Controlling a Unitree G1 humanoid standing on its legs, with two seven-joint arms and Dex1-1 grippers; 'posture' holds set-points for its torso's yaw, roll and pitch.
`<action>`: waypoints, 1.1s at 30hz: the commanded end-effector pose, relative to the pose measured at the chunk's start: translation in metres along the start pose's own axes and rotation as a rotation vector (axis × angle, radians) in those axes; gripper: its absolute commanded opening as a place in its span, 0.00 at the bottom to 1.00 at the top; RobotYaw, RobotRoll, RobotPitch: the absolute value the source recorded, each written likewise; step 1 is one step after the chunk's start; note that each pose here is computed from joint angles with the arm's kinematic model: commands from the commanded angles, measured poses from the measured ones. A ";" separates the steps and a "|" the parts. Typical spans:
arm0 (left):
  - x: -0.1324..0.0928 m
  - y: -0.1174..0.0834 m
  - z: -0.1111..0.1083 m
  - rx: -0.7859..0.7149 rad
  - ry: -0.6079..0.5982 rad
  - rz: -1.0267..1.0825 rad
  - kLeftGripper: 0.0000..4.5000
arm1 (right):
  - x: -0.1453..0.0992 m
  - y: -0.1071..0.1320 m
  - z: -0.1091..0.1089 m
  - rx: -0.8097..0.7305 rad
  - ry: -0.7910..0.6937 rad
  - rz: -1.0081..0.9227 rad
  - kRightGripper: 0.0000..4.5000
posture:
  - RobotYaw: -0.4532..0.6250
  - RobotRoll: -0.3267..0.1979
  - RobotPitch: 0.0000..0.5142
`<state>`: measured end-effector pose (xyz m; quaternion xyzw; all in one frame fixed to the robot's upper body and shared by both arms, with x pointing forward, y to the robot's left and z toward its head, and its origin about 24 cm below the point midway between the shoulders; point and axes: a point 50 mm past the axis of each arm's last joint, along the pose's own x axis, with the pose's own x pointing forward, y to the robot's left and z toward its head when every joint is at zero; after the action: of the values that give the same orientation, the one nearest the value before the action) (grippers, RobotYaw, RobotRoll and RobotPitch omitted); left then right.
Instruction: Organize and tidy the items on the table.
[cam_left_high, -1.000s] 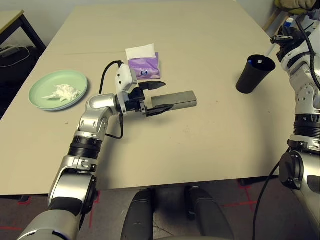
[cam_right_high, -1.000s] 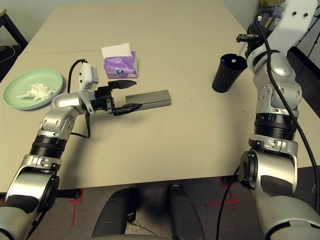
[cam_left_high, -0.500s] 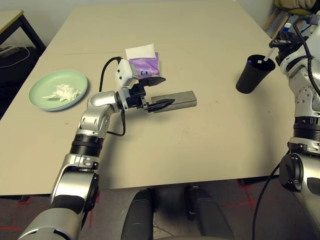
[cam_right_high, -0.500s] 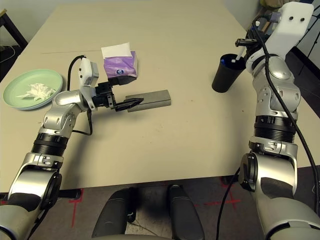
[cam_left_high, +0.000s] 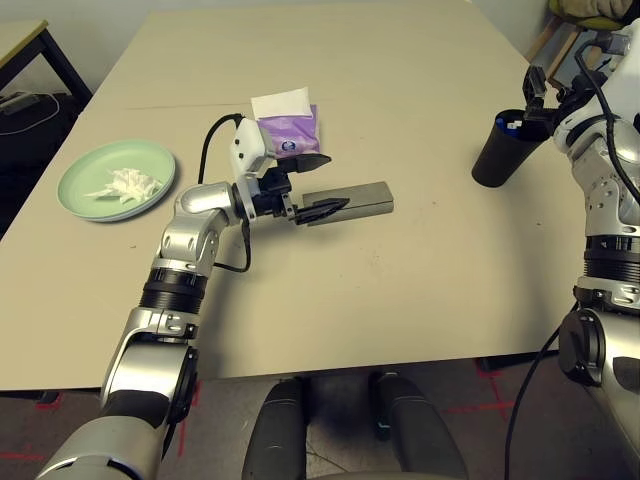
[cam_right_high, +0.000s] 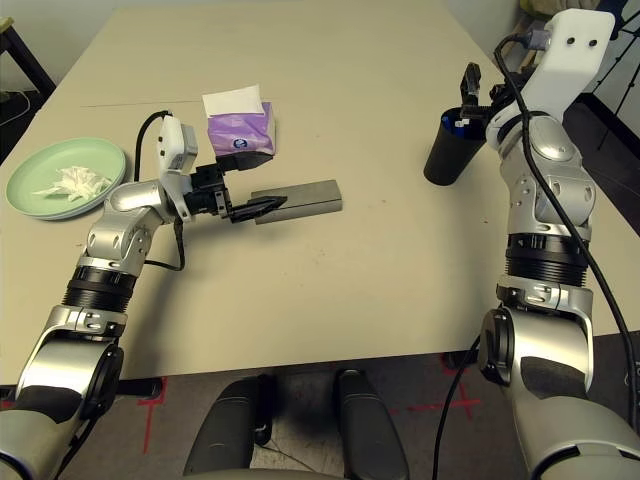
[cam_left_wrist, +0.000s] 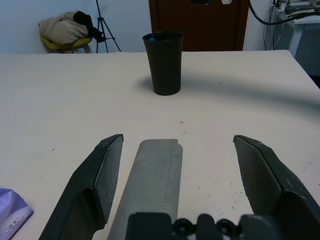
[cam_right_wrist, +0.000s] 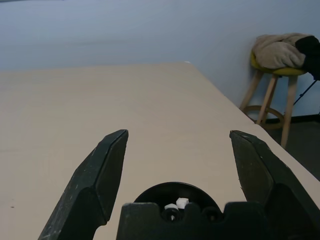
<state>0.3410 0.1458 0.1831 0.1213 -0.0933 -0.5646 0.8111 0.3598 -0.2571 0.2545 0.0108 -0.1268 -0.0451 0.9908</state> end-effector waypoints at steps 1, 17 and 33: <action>-0.004 0.004 -0.003 -0.009 0.034 0.052 1.00 | -0.007 0.015 -0.003 0.031 -0.094 0.187 0.99 | 0.52 0.62 0.25; -0.061 0.007 -0.036 -0.151 -0.060 1.137 1.00 | -0.070 0.010 -0.090 0.133 0.000 0.237 0.99 | 0.53 0.62 0.23; -0.122 -0.008 -0.058 -0.124 -0.026 1.299 1.00 | -0.075 -0.041 -0.111 0.061 0.005 0.036 0.99 | 0.53 0.62 0.21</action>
<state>0.3078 0.2610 0.1306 -0.0019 -0.1295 0.0321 0.9911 0.3118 -0.2875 0.1334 0.0341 -0.1325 -0.0056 0.9906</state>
